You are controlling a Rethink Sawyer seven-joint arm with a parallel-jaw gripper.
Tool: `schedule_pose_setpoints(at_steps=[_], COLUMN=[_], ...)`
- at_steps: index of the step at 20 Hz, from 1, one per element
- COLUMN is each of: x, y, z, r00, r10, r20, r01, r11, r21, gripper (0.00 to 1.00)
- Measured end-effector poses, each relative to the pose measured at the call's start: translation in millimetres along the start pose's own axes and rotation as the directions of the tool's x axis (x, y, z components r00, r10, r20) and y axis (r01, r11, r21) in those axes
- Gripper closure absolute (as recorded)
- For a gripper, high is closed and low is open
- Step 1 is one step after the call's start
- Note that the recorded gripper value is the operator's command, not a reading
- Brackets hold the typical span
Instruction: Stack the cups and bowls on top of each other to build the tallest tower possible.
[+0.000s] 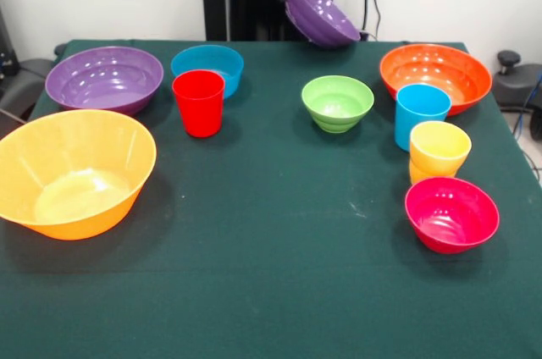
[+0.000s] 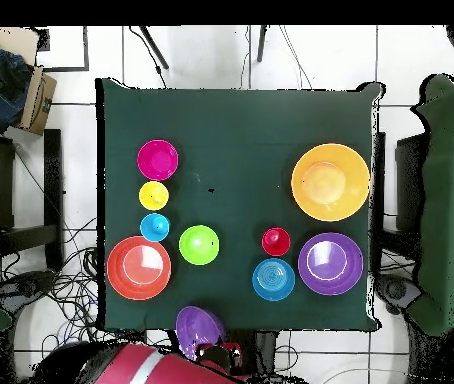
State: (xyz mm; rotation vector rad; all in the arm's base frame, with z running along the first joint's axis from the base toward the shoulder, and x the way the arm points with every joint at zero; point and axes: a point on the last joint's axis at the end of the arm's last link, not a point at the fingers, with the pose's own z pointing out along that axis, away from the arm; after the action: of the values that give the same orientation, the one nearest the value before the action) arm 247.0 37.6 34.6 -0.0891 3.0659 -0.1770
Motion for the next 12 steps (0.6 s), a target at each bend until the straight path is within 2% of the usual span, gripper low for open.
schedule_pose_setpoints(at_steps=[5,12], x=[-4.2,-10.7], y=[0.0,0.8], z=[-5.0,-8.5], r00=[0.9998,1.0], r10=[0.007,0.005], r20=[-0.021,-0.006], r01=[-0.007,-0.005], r11=[1.0,1.0], r21=[-0.003,-0.005], gripper=[1.0,1.0])
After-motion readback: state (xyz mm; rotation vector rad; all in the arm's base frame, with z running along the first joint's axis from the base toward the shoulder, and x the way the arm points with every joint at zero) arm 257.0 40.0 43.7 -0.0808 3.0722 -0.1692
